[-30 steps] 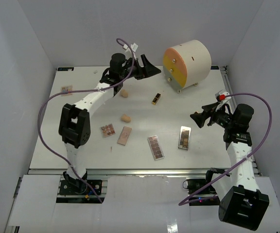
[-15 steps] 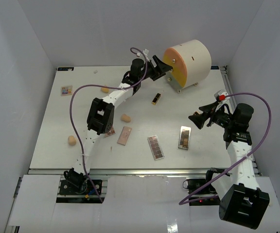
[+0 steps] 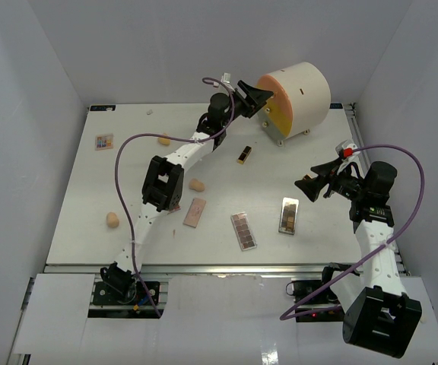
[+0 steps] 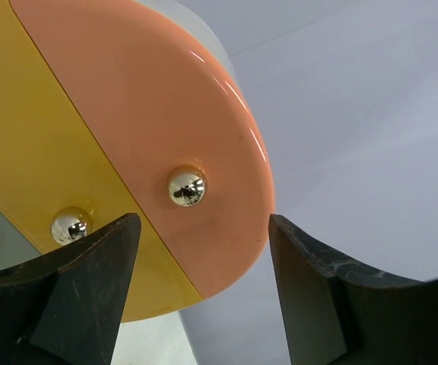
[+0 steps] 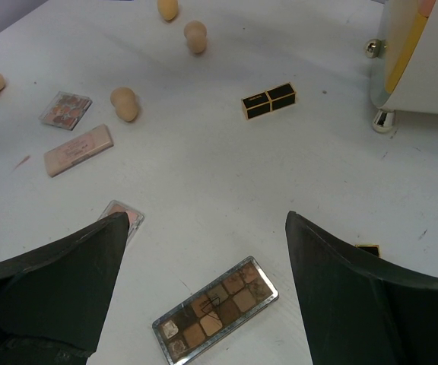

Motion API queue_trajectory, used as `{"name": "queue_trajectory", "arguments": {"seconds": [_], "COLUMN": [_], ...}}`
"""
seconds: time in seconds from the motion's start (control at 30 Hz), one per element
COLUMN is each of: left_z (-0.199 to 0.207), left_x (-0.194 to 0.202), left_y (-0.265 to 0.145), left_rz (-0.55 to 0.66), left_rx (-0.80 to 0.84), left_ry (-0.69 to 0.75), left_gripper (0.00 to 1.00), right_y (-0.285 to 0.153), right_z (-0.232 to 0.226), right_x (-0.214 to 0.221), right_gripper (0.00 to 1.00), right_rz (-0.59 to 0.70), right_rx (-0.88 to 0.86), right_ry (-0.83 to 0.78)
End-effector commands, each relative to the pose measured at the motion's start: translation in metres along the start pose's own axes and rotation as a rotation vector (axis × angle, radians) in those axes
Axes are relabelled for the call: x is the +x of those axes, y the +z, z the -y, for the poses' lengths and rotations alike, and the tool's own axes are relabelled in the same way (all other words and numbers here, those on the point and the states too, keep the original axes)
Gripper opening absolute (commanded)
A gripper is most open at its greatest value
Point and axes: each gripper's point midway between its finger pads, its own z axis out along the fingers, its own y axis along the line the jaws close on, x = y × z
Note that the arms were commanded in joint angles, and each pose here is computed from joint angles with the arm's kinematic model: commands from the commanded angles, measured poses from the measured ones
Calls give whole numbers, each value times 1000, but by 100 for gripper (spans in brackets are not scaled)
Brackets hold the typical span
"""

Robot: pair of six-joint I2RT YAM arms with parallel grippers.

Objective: Organize the makeup

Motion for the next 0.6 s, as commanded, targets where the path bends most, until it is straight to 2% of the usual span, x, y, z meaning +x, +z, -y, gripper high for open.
{"name": "queue_trajectory", "arguments": {"seconds": [0.0, 0.57], "left_z": [24, 14], "left_x": [-16, -9], "left_y": [7, 18], "left_rz": [84, 140], "left_rx": [59, 82], "left_ry": [-50, -123], "left_gripper": [77, 57], "right_y": [0, 0], "right_z": [-1, -2], "right_x": [-14, -14], "right_gripper": [90, 90], "right_rz": [32, 36], "right_rx": [-19, -25], "right_ry": [-42, -36]}}
